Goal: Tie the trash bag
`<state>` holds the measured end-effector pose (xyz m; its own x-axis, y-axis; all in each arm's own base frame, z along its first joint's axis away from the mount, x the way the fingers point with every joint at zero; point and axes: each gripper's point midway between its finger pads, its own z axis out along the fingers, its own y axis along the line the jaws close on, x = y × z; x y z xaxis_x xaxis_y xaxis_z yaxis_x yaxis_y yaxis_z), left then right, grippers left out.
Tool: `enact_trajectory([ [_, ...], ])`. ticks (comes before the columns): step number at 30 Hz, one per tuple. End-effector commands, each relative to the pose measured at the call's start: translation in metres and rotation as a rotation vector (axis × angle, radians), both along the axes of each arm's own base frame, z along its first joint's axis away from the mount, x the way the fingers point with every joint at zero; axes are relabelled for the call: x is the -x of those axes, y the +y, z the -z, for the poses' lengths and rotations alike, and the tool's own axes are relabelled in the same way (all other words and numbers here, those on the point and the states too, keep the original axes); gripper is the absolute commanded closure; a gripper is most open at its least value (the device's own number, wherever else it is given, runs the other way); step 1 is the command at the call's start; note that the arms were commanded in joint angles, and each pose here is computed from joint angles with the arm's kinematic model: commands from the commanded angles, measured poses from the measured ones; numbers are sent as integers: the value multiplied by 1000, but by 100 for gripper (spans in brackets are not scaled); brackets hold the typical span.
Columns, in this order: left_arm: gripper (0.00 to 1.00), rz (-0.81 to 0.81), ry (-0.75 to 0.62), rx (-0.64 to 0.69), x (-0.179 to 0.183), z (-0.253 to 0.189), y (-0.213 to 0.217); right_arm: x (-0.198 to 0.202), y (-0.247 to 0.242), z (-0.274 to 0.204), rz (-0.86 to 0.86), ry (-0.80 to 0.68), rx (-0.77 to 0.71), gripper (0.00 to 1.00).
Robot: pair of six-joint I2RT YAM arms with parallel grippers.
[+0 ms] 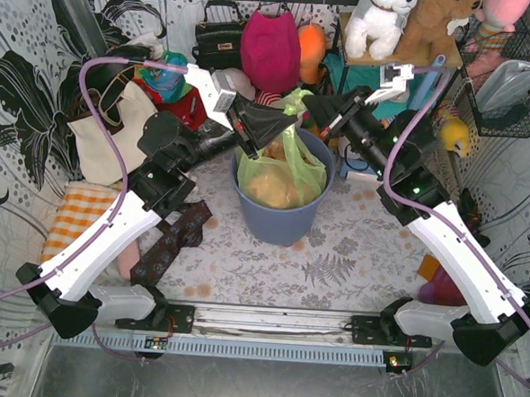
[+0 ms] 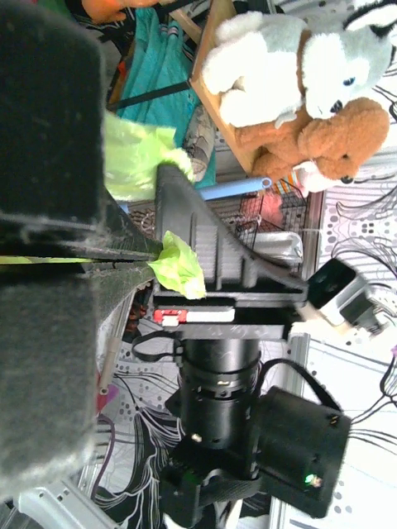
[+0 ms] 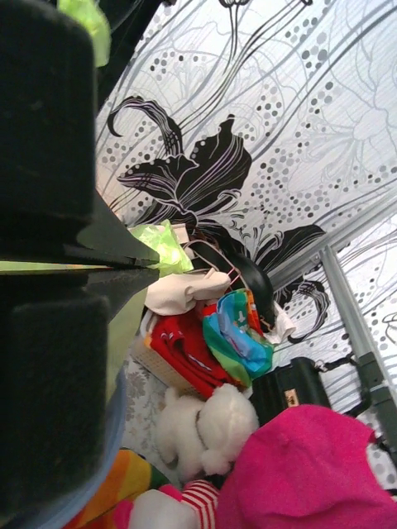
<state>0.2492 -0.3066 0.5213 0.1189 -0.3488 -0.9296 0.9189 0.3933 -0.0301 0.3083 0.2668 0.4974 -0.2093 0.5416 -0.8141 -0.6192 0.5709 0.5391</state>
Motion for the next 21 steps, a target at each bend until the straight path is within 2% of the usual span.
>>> enact_trajectory([
  [1,100,-51,-38,62,-3,-14,17,9,-14,-15,25,-26,-198,100],
  [6,100,-41,-42,55,1,-11,19,13,-20,4,21,26,-305,100],
  [11,100,-91,-11,52,-10,-6,23,21,-15,7,-38,19,-326,100],
  [20,100,-136,34,54,-20,3,27,55,4,4,-231,-232,-291,100],
  [21,100,-145,44,51,-22,5,28,68,8,5,-276,-344,-250,100],
])
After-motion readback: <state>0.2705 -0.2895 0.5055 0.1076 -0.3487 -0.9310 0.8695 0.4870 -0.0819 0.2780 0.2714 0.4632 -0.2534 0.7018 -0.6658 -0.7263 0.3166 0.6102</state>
